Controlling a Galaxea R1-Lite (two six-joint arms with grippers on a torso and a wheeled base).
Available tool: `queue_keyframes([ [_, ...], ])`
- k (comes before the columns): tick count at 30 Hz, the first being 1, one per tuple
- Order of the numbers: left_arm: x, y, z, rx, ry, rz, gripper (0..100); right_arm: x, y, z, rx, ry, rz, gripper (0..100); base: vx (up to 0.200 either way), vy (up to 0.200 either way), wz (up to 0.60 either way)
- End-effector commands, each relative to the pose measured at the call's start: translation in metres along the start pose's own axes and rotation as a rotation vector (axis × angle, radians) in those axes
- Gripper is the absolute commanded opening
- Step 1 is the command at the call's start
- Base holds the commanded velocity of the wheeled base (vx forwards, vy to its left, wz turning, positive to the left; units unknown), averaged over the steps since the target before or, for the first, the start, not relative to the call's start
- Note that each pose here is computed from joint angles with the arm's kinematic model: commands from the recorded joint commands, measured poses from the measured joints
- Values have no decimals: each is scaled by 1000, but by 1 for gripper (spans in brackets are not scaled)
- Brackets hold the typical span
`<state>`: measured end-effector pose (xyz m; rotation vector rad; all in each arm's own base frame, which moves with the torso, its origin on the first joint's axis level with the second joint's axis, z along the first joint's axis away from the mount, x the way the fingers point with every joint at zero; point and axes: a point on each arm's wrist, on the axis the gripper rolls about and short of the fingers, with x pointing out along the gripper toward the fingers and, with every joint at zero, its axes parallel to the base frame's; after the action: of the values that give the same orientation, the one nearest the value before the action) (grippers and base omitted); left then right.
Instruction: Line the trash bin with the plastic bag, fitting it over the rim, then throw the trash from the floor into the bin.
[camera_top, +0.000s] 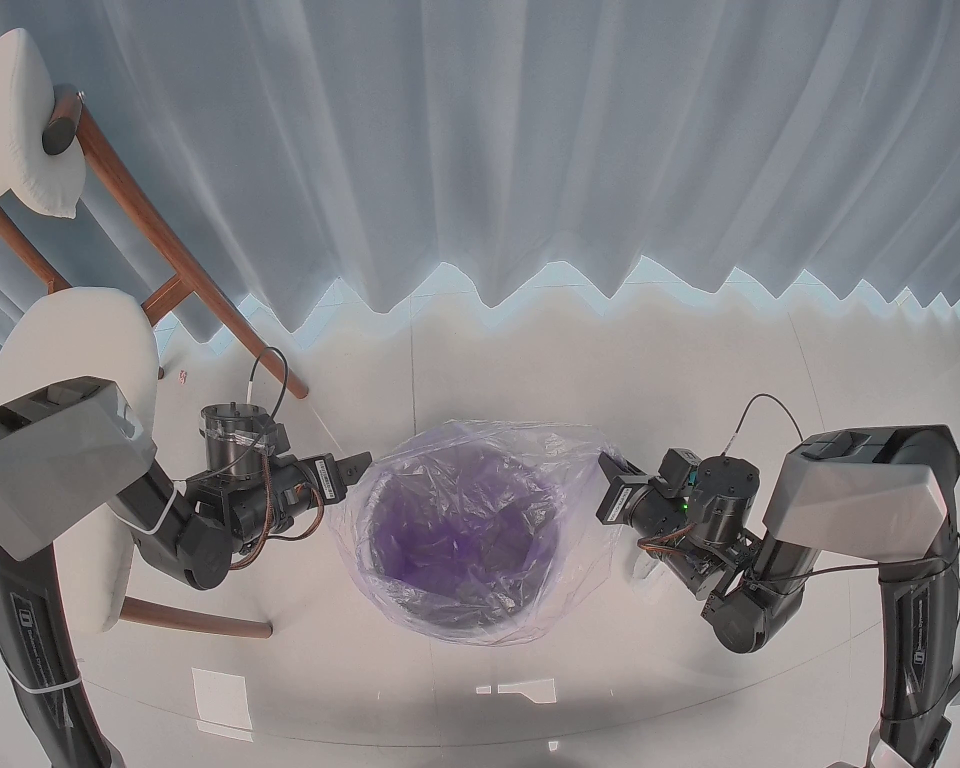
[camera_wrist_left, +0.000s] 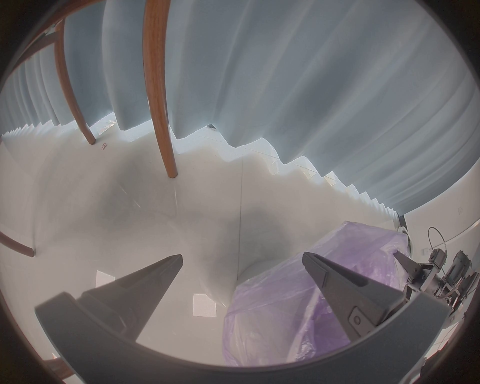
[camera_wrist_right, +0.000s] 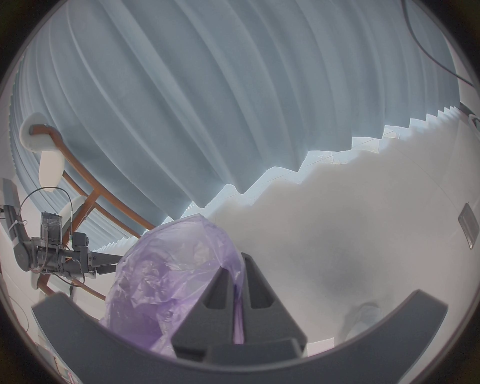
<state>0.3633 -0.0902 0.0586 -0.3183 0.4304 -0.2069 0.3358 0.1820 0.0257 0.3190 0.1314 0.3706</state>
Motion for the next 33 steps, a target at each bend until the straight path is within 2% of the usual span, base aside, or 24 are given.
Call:
queue_keyframes([
  [1,8,5,-11,0,31,13,100,6,-10,-17,-2,30,-12,0,0,0,0],
  [5,10,5,-12,6,36,15,100,10,-19,-34,-5,70,-23,0,0,0,0],
  [18,17,9,-17,18,38,43,100,33,-25,-56,7,67,-11,0,0,0,0],
  [22,17,9,-17,19,38,43,100,33,-32,-75,4,109,-21,0,0,0,0],
  [33,24,13,-21,18,40,74,100,40,-35,-85,9,111,-11,0,0,0,0],
])
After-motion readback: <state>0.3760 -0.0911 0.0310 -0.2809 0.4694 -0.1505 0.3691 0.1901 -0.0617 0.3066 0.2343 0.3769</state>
